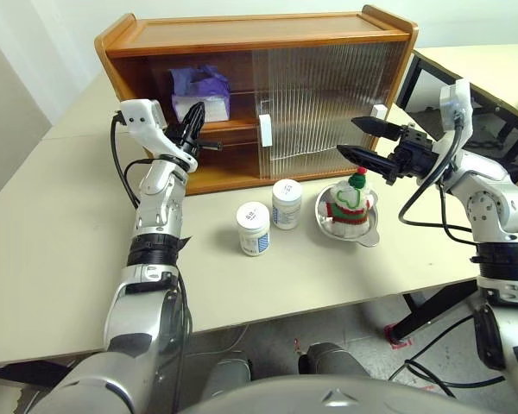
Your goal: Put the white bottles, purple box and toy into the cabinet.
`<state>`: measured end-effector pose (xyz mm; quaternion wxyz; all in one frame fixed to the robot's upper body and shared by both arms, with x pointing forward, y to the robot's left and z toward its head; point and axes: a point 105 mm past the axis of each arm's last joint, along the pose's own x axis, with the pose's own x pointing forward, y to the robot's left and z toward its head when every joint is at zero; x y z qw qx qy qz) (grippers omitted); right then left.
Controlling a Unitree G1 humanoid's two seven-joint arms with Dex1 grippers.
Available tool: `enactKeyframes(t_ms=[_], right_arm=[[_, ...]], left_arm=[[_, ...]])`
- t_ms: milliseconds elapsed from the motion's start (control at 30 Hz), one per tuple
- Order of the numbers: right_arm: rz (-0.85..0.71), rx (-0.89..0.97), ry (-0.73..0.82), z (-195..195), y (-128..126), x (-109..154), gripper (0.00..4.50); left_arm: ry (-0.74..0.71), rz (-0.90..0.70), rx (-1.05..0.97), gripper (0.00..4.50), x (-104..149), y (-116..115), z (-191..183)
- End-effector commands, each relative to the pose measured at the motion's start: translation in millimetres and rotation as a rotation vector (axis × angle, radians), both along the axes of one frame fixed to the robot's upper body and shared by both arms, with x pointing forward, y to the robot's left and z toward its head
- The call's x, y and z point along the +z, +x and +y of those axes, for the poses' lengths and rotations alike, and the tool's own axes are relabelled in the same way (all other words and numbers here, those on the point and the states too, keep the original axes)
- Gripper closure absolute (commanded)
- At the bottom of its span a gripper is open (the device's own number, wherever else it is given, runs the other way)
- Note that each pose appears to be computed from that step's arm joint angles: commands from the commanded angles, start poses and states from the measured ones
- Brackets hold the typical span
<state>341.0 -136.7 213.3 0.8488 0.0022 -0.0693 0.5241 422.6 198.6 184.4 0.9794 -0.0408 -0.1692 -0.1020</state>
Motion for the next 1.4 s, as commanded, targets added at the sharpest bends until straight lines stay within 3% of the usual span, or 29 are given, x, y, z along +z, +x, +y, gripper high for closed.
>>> enactKeyframes(t_ms=[33, 200, 333, 500, 767, 1100, 1300, 1400], right_arm=[[-0.011, -0.004, -0.004, -1, -2, 3, 0.00], [-0.011, -0.008, -0.004, -2, -2, 4, 0.00], [-0.009, -0.008, -0.005, -2, -2, 3, 0.00], [-0.005, -0.005, -0.004, -1, -1, 1, 0.00], [-0.002, 0.004, -0.001, 0, 0, 1, 0.00], [0.010, 0.022, 0.002, 2, -1, -1, 0.00], [0.021, 0.032, -0.001, 3, -2, -5, 0.00], [0.032, 0.039, -0.007, 3, -5, -8, 0.00]], left_arm=[[0.012, 0.005, 0.003, 4.49, -2, 5, 0], [0.005, 0.012, -0.003, 4.49, -5, 7, 0], [-0.047, -0.041, -0.120, 4.49, 3, -3, -11], [-0.096, -0.111, -0.245, 2.91, 16, -27, -17], [-0.001, -0.074, -0.385, 0.08, 9, -73, -4], [0.094, 0.151, -0.586, 0.03, -23, -132, 32], [0.142, 0.304, -0.759, 0.03, -55, -164, 25], [0.142, 0.340, -0.796, 0.03, -68, -169, 16]])
